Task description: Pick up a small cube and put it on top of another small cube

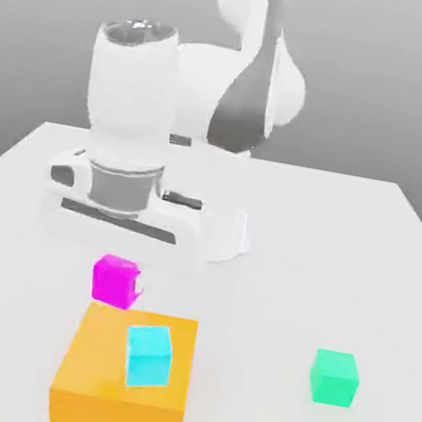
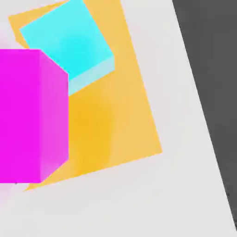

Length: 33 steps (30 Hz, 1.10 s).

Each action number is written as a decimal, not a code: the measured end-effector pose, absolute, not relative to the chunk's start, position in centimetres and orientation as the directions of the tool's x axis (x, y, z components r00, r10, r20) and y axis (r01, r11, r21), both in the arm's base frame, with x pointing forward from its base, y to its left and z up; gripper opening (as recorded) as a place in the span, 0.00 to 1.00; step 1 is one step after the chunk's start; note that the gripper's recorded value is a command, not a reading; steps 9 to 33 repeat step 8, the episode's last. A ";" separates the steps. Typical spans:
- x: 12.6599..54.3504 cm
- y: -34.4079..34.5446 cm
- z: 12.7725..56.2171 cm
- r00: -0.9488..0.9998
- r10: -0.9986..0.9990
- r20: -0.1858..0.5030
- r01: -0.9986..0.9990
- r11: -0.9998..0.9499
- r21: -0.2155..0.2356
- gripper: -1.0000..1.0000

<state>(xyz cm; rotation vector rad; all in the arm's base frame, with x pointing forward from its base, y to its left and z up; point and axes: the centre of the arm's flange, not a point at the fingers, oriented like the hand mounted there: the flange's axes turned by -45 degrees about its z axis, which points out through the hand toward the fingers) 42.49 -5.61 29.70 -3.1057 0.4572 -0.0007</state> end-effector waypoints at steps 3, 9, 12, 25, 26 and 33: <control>43.0 -4.7 26.7 0.957 -0.291 0.000 -0.291 -0.957 -0.001 0.00; 43.0 -4.5 24.6 0.958 -0.288 0.000 -0.288 -0.958 0.000 1.00; 43.0 -4.5 24.6 0.958 -0.288 0.000 -0.288 -0.958 0.000 1.00; 43.0 -4.5 24.6 0.958 -0.288 0.000 -0.288 -0.958 0.000 1.00; 43.0 -4.5 24.6 0.958 -0.288 0.000 -0.288 -0.958 0.000 1.00; 43.0 -4.5 24.6 0.958 -0.288 0.000 -0.288 -0.958 0.000 1.00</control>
